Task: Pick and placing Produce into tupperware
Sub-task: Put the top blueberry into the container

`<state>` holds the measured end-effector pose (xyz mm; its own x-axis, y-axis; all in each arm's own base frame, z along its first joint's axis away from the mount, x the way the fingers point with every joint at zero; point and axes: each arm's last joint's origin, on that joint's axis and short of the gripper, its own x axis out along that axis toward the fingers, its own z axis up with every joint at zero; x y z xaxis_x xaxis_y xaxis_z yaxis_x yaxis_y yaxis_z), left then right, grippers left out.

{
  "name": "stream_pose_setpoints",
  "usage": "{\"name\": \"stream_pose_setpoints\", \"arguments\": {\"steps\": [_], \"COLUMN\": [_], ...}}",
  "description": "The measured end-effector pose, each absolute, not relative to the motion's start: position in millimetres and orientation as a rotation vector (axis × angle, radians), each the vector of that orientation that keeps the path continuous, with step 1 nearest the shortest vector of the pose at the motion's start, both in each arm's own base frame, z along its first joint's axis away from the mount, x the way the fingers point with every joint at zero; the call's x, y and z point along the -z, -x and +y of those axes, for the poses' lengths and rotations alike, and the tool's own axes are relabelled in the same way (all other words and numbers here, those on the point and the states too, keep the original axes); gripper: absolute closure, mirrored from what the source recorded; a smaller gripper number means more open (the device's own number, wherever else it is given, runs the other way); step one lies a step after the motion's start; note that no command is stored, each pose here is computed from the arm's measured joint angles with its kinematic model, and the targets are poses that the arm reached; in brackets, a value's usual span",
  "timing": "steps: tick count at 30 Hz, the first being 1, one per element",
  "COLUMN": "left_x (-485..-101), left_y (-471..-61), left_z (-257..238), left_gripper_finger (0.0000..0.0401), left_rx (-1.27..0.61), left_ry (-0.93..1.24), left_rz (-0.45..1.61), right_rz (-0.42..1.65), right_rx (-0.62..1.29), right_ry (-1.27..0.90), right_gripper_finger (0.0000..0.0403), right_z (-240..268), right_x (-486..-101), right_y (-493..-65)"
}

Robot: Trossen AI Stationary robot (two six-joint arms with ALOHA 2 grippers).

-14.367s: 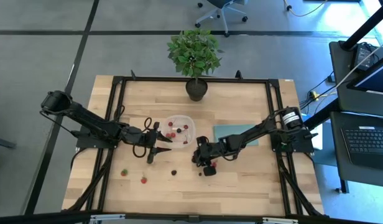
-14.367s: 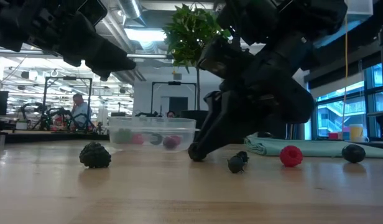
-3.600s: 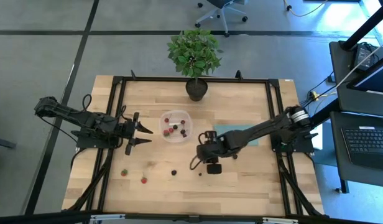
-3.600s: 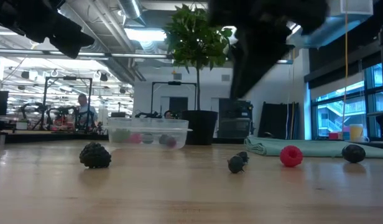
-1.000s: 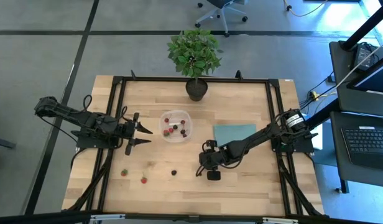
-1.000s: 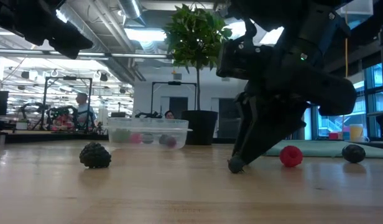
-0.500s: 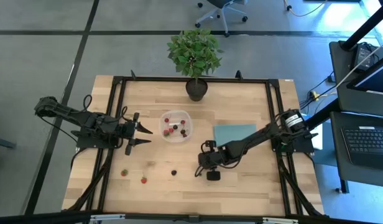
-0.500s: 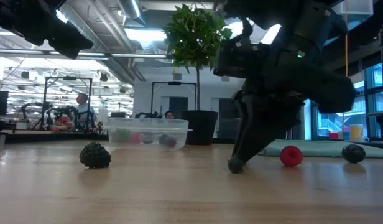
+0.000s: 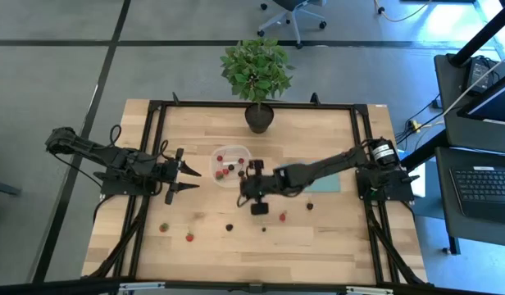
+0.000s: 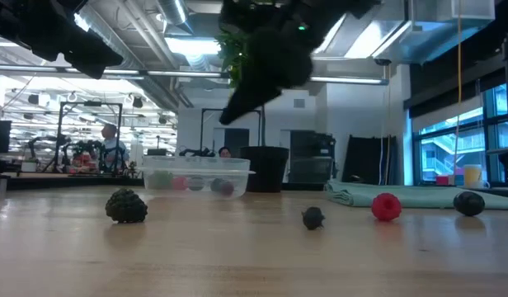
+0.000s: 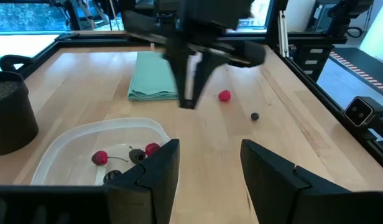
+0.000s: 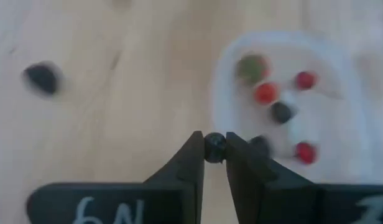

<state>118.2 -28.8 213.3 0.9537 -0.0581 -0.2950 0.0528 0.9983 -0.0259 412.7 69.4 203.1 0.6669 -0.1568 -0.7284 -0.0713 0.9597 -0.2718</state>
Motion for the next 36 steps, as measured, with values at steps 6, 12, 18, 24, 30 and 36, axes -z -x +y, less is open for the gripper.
{"name": "stream_pose_setpoints", "arguments": {"steps": [6,12,18,24,30,36], "left_x": [-213.2,-213.0,-212.5,-212.5,-212.5,-212.4], "left_y": [-118.2,-118.1,-118.0,-117.9,-117.9,-117.9], "left_z": [-28.7,-28.7,-28.6,-28.7,-28.7,-28.6], "left_gripper_finger": [0.0236,0.0236,0.0236,0.0236,0.0236,0.0236], "left_rx": [0.056,0.056,0.056,0.056,0.056,0.055], "left_ry": [0.017,0.017,0.015,0.015,0.015,0.015], "left_rz": [0.301,0.303,0.309,0.308,0.309,0.309], "right_rz": [0.78,0.667,0.725,0.763,0.815,0.851], "right_rx": [0.116,0.08,0.074,0.078,0.083,0.082], "right_ry": [0.315,0.198,0.179,0.159,0.138,0.137], "right_gripper_finger": [0.0346,0.0346,0.0346,0.0346,0.0346,0.0346], "right_z": [26.3,-6.6,-14.4,-14.3,-14.2,-14.2], "right_x": [-224.4,-226.6,-199.8,-183.2,-165.8,-154.0], "right_y": [-427.6,-440.1,-447.4,-450.6,-452.3,-452.9]}}
